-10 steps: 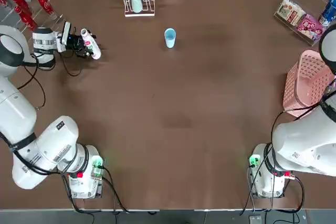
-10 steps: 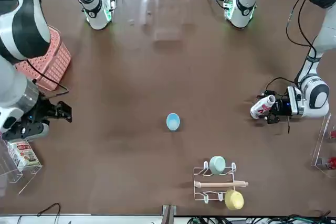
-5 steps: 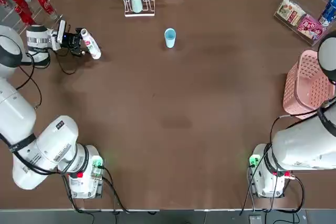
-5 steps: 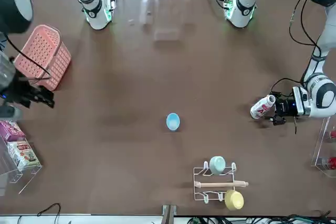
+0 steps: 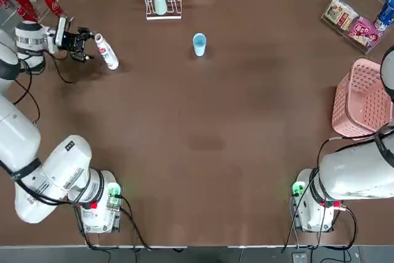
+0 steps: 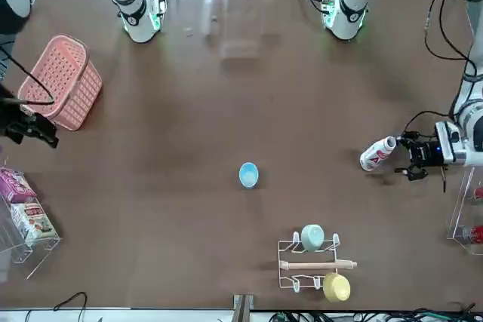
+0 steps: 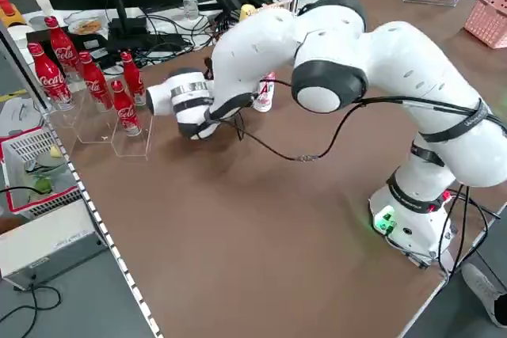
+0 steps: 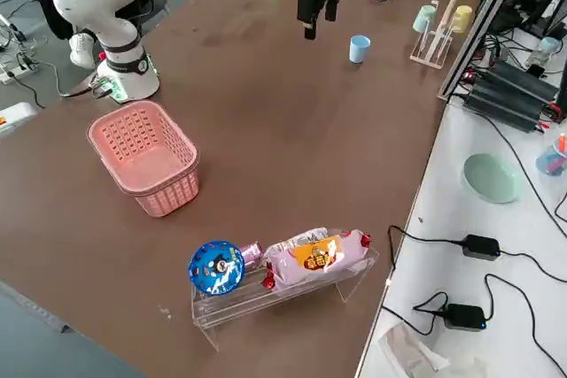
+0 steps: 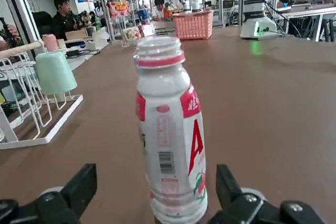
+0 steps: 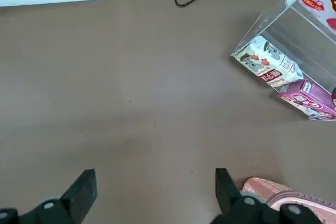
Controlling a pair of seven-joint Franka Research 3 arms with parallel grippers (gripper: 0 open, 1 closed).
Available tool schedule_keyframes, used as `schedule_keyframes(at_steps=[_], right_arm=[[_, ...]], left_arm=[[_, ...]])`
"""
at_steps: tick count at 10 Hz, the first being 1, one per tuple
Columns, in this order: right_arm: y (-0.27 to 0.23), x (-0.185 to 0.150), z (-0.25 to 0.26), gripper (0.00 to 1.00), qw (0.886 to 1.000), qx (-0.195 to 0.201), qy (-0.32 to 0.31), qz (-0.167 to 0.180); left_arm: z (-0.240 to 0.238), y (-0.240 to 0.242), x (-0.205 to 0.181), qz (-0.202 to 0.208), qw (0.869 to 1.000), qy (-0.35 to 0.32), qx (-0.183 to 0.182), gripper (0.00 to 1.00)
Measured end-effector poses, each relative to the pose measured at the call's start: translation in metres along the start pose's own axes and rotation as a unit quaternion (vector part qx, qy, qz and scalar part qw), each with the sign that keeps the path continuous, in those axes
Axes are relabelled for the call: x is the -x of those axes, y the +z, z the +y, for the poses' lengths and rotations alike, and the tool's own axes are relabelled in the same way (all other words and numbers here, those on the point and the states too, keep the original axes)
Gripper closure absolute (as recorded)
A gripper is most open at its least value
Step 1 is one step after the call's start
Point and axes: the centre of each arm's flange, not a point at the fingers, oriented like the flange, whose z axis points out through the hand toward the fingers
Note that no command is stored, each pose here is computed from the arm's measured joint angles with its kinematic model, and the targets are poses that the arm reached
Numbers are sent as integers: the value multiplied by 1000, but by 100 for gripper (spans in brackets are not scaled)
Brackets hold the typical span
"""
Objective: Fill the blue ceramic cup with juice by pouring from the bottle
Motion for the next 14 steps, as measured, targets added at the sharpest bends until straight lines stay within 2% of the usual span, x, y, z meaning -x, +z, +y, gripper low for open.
schedule_keyframes(at_steps=[2, 4, 7, 9, 10, 12, 14], right_arm=[[11, 2, 7, 0, 1000, -21, 19, -2], [9, 6, 2, 0, 999, -28, 29, -10], [6, 13, 0, 0, 999, -26, 28, -28], [4, 16, -4, 0, 999, -26, 24, -34], [1, 18, -7, 0, 999, -26, 21, -32], [-14, 25, -3, 0, 999, -24, 24, -31], [-22, 32, 7, 0, 999, -21, 28, -39]], left_arm=[[-11, -27, -45, -38, 999, -18, 2, 0], [-34, -37, -111, -77, 996, -38, 5, 0], [-70, -13, -227, -153, 985, -83, 17, 0], [-88, 19, -297, -200, 973, -116, 9, 0], [-93, 35, -324, -234, 964, -129, 1, 0], [-94, 64, -365, -310, 937, -162, -10, 0], [-94, 97, -405, -374, 900, -219, -33, 0]])
